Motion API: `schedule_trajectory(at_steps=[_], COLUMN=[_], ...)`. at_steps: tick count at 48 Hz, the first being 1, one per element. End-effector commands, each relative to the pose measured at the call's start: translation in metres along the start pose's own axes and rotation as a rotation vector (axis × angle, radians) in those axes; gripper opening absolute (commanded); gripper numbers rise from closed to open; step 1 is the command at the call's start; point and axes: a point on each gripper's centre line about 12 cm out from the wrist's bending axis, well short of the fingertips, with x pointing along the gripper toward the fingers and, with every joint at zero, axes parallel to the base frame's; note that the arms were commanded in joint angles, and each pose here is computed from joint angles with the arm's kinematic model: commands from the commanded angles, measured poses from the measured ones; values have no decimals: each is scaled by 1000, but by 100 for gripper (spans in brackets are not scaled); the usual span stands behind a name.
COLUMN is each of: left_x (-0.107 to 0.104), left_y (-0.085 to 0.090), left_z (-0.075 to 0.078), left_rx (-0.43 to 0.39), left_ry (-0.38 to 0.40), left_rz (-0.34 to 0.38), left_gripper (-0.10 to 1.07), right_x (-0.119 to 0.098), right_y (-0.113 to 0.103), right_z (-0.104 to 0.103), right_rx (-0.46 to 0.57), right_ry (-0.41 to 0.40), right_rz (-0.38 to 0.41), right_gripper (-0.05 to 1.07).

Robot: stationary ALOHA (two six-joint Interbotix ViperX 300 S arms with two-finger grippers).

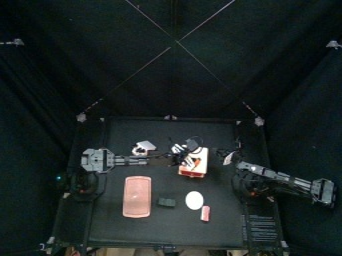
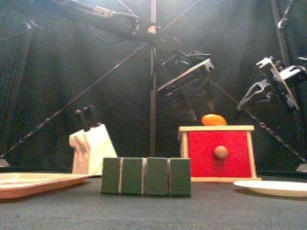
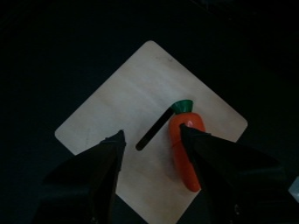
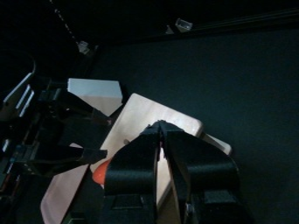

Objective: Grab carrot

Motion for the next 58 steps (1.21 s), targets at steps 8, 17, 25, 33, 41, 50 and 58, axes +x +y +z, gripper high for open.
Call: schedule_trajectory(at_steps=[8, 17, 25, 33, 41, 50, 58], left_x=[-27, -28, -30, -40, -51, -64, -72], left_y=[-3, -3, -8, -15, -24, -35, -38], left_z=[26, 25, 24, 25, 20, 8, -2], left_rx=[-14, -7, 5, 35, 73, 106, 122], left_ry=[-76, -75, -76, -98, -103, -98, -88], left_rz=[-31, -28, -32, -36, -41, -52, -63], left_gripper=[88, 88, 88, 87, 87, 87, 87], right_x=[1, 1, 1, 1, 1, 1, 1], right_y=[2, 2, 1, 2, 1, 1, 1], right_z=[2, 2, 2, 2, 2, 2, 3], right_rx=[-2, -1, -3, -2, -2, 0, -3], right_ry=[-1, -2, 0, -2, 0, -2, -3], right_rz=[4, 3, 1, 3, 1, 0, 0], right_gripper=[49, 49, 49, 49, 49, 49, 49])
